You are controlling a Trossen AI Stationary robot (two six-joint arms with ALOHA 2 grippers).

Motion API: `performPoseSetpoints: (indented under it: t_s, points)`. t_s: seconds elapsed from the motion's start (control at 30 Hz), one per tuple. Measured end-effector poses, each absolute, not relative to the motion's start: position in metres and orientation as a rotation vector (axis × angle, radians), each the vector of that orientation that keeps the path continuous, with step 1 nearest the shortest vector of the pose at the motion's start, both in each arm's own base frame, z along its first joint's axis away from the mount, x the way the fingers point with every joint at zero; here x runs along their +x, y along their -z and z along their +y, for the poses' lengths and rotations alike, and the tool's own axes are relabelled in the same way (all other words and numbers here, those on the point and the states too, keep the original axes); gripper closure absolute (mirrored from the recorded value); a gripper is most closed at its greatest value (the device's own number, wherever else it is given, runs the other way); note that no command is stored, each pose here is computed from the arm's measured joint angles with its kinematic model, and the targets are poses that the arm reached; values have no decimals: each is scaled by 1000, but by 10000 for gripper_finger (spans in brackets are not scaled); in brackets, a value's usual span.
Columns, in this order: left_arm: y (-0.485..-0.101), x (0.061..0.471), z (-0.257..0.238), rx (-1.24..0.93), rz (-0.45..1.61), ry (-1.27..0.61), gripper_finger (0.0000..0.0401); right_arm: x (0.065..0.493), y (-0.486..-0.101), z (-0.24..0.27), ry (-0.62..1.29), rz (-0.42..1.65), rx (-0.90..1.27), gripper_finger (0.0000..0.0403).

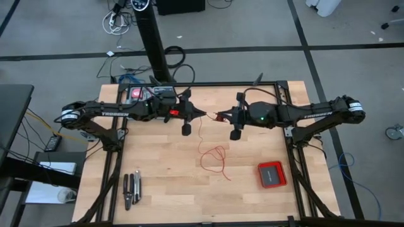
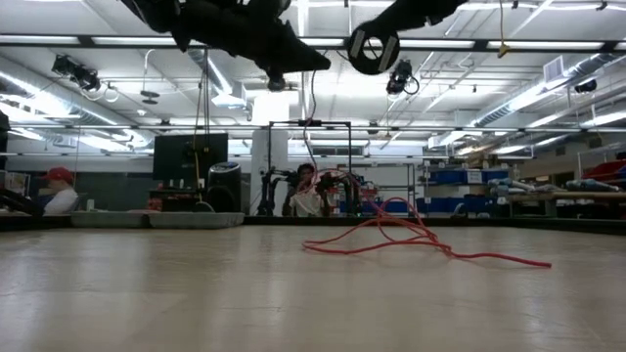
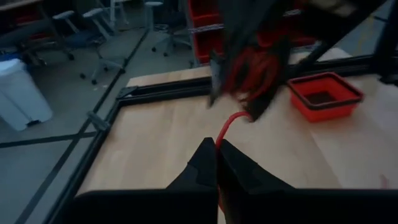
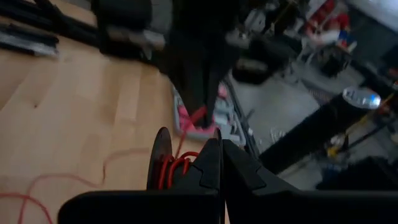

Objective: Coil cords
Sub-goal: Coil the red wire onto the spool

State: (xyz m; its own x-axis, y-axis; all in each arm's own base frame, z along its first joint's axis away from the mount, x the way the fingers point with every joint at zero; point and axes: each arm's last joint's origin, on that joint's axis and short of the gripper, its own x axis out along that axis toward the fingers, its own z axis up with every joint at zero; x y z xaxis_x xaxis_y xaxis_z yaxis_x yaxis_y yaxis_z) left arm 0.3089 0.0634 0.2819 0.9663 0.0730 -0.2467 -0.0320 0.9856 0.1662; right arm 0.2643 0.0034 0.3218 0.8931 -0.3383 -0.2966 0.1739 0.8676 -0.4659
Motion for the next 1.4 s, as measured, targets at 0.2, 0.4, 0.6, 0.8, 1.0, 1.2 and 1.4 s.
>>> performPoseSetpoints:
  t_s: [0.2,0.4,0.6,0.8,1.0,1.2,1.4]
  points:
    - [-299,314,53,150,217,-12,400,267,-315,-4,303,435,-414,403]
    - [-308,318,43,117,178,-4,400,279,-310,-10,360,407,-426,403]
    - [-303,326,40,89,167,-88,400,302,-294,-13,434,402,-452,403]
    - [-297,329,42,52,191,-146,400,312,-289,-15,538,390,-499,403]
    - [-301,329,42,25,146,-153,400,308,-302,-17,574,315,-475,403]
    - [-298,333,43,-13,136,-203,400,311,-302,-19,575,288,-475,403]
    - [-290,345,40,-60,89,-162,400,312,-304,-22,585,272,-497,403]
